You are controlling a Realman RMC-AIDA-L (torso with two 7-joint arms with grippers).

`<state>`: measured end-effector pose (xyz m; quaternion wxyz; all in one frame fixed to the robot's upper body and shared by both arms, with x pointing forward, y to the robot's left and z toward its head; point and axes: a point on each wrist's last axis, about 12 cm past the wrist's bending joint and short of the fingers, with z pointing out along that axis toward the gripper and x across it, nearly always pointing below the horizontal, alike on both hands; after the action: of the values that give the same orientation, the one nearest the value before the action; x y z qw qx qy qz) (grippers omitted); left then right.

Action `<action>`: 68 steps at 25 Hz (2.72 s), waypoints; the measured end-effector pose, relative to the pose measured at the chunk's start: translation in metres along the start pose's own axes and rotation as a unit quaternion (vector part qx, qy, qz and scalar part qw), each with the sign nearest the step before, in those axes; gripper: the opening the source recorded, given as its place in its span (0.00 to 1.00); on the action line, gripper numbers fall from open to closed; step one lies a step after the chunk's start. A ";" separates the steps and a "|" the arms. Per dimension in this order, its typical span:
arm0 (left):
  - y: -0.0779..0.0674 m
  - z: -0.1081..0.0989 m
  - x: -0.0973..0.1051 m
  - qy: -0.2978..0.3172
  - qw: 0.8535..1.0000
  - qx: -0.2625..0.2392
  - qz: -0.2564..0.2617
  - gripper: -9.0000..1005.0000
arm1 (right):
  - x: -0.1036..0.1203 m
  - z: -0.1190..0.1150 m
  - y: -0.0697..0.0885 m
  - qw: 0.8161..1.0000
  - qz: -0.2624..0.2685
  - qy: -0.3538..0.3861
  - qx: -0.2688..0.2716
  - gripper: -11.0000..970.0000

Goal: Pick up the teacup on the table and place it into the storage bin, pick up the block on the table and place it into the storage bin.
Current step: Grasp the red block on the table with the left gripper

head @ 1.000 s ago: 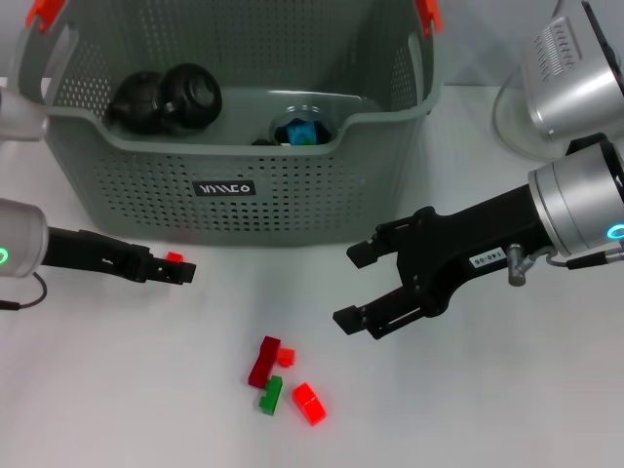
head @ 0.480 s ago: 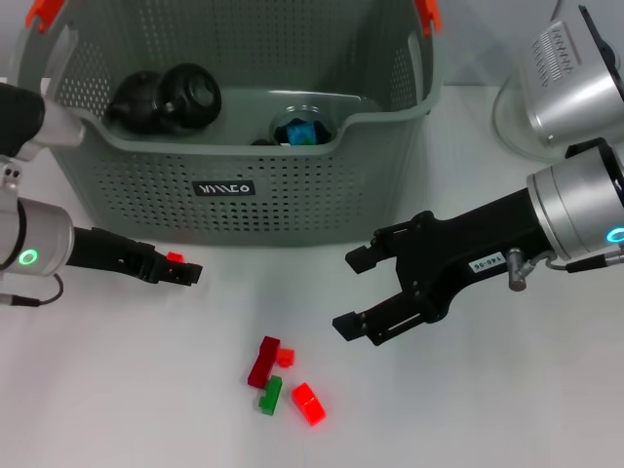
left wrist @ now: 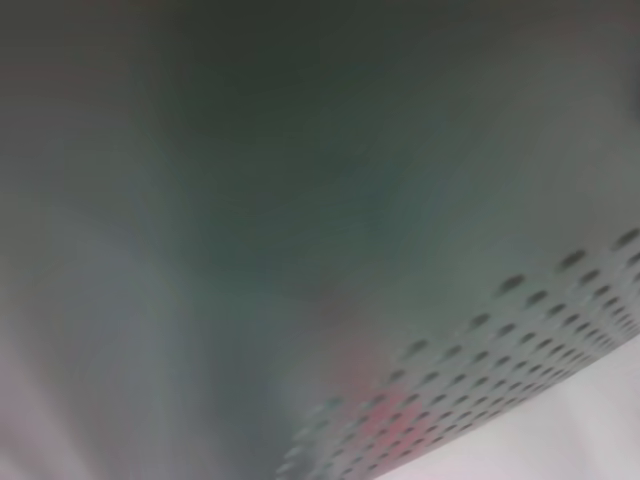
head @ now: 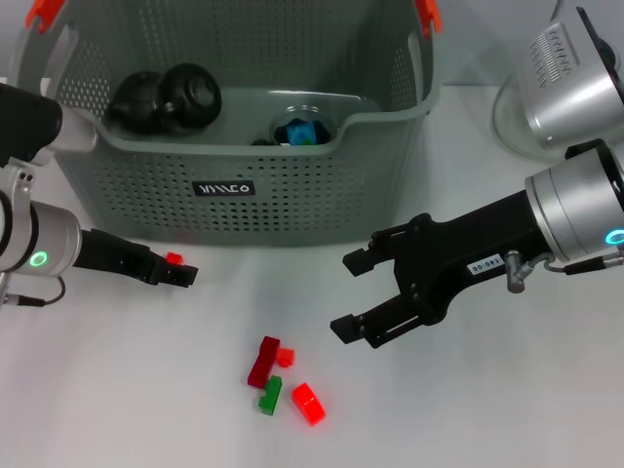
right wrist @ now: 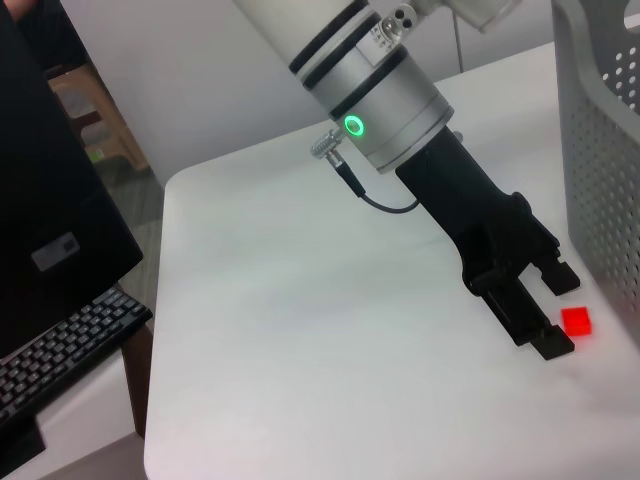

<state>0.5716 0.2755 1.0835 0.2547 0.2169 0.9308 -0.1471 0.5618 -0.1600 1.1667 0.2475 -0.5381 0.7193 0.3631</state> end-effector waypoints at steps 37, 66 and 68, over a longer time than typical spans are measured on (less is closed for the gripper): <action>-0.007 0.006 -0.008 -0.004 1.000 -0.009 0.019 0.59 | -0.001 0.000 0.000 1.000 0.002 -0.003 0.000 0.95; -0.007 -0.004 -0.004 0.021 0.999 0.019 0.023 0.19 | -0.001 0.001 0.000 1.000 0.003 -0.004 -0.001 0.95; -0.008 -0.004 -0.004 0.023 0.999 0.020 0.024 0.19 | -0.001 0.001 0.001 1.000 0.003 -0.004 -0.001 0.95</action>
<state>0.5696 0.2689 1.0905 0.2327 0.2478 0.9277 -0.1545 0.5616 -0.1588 1.1670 0.2482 -0.5348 0.7196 0.3668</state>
